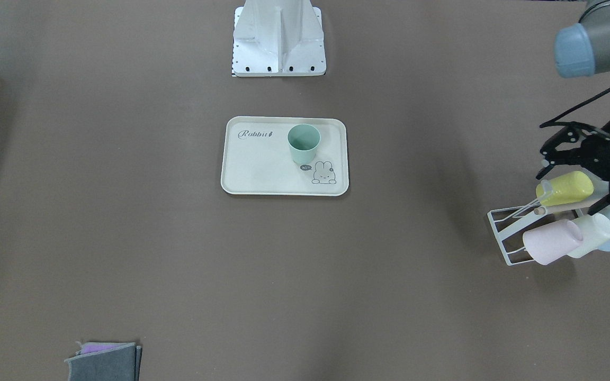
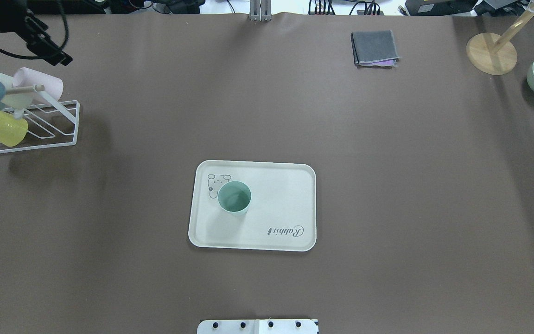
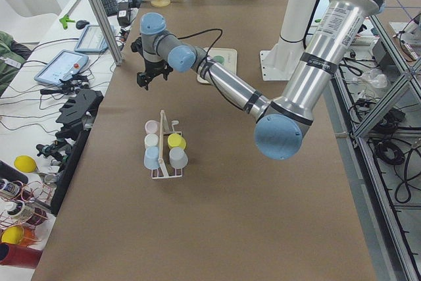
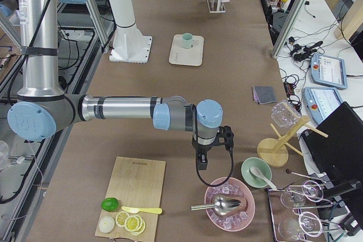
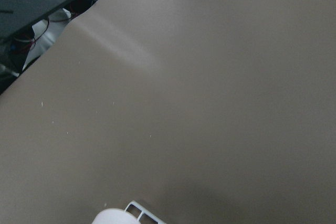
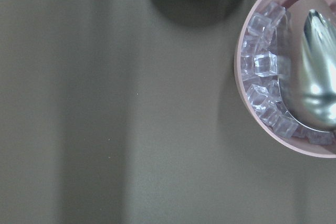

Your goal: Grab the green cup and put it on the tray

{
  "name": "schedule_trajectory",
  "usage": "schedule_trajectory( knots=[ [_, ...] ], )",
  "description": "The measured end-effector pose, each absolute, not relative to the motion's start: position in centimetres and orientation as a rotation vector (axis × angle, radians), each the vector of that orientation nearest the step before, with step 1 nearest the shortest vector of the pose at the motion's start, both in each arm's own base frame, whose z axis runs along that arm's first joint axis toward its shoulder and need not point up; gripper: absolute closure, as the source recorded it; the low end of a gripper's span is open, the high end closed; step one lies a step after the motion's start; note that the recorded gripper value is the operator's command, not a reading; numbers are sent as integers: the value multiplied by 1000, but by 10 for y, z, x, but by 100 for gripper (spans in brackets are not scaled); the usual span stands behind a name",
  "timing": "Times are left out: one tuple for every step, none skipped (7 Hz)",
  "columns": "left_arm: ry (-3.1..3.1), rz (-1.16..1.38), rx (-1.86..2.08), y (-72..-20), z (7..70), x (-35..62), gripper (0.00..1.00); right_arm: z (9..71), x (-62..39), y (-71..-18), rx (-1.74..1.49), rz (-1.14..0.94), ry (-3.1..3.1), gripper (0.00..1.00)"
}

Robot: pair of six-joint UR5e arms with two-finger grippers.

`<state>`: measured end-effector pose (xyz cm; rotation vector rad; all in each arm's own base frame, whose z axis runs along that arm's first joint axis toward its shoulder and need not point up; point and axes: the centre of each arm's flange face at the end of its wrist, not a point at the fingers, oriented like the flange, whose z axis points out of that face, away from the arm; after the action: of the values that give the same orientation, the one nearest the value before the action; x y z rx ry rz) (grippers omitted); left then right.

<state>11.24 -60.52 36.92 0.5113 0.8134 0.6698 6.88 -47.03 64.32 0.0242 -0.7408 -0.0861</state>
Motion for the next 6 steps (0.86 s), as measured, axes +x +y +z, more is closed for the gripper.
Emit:
schedule_trajectory(
  knots=[
    [806, 646, 471, -602, 410, 86, 1, 644, 69, -469, 22, -85, -741, 0],
    [771, 596, 428, -598, 444, 59, 1, 645, 69, -469, 21, -84, -742, 0],
    [728, 520, 363, -592, 474, 25, 1, 645, 69, -468, 20, -84, -743, 0],
    [712, 433, 267, -582, 499, -7, 1, 645, 69, -468, 20, -84, -744, 0],
    [711, 357, 179, -567, 526, -40, 1, 645, 69, -468, 20, -83, -744, 0],
    [719, 322, 122, -544, 556, -67, 1, 645, 69, -468, 19, -83, -745, 0]
  ],
)
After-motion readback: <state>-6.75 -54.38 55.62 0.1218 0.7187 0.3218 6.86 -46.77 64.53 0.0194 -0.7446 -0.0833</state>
